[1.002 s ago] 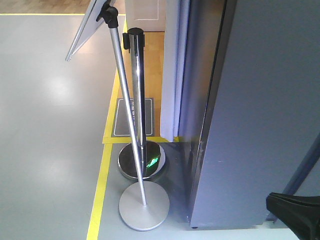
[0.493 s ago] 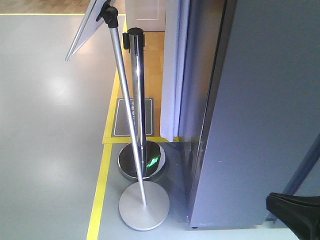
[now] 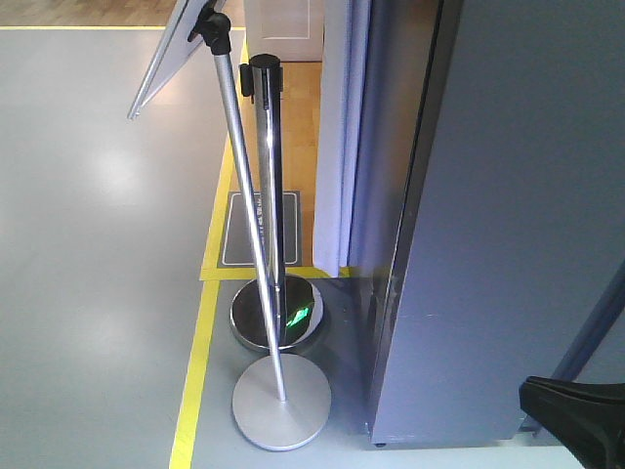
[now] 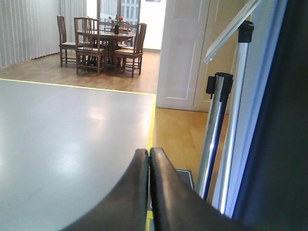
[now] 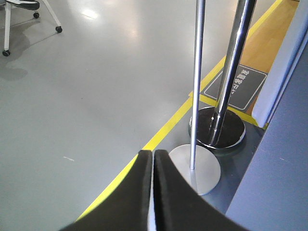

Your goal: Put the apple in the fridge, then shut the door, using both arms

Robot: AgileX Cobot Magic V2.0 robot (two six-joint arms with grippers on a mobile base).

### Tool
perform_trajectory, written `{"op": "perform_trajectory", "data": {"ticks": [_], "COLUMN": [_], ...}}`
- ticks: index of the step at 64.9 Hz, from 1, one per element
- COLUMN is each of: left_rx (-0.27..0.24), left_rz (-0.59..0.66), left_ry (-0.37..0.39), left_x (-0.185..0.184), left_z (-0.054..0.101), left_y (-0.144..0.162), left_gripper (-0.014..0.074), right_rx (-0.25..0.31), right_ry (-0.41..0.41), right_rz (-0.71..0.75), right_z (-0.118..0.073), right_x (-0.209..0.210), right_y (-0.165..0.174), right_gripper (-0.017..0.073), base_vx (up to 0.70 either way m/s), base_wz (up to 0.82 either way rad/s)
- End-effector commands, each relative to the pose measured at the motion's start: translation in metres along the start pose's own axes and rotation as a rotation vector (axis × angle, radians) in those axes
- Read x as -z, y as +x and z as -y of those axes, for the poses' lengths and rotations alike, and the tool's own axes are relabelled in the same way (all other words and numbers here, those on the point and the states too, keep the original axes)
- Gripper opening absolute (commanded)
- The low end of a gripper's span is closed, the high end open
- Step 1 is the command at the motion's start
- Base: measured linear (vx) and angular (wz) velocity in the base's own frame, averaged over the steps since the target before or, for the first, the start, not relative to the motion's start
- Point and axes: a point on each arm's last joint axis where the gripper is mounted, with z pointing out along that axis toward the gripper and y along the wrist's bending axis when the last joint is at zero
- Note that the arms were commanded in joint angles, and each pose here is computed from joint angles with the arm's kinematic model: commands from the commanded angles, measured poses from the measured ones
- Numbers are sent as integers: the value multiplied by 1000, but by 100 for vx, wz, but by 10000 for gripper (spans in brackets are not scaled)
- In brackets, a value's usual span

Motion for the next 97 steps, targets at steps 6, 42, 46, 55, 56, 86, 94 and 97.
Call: {"op": "perform_trajectory", "data": {"ticks": [6, 42, 46, 55, 56, 86, 94, 97], "left_rx": [6, 6, 6, 6, 6, 6, 6, 6], "left_rz": [55, 55, 55, 55, 55, 55, 55, 55], "left_ry": [15, 15, 15, 15, 15, 15, 15, 15], "left_x": [0, 0, 0, 0, 0, 0, 0, 0], "left_z": [0, 0, 0, 0, 0, 0, 0, 0], "left_y": [3, 3, 3, 3, 3, 3, 3, 3], "left_gripper": [-5, -5, -5, -5, -5, -5, -5, -5], "right_rx": [-9, -9, -9, -5, -6, 27, 25, -14], "right_ry": [10, 10, 10, 15, 16, 109, 203, 259], "right_rz": [64, 64, 64, 57, 56, 254, 292, 299], "right_z": [0, 0, 0, 1, 1, -4, 0, 5], "right_x": [3, 3, 3, 2, 2, 18, 24, 24], "right_y": [-12, -12, -12, -10, -9, -21, -20, -15], "right_gripper": [-5, -5, -5, -5, -5, -5, -5, -5], "base_vx": [0, 0, 0, 0, 0, 0, 0, 0], "base_wz": [0, 0, 0, 0, 0, 0, 0, 0]}}
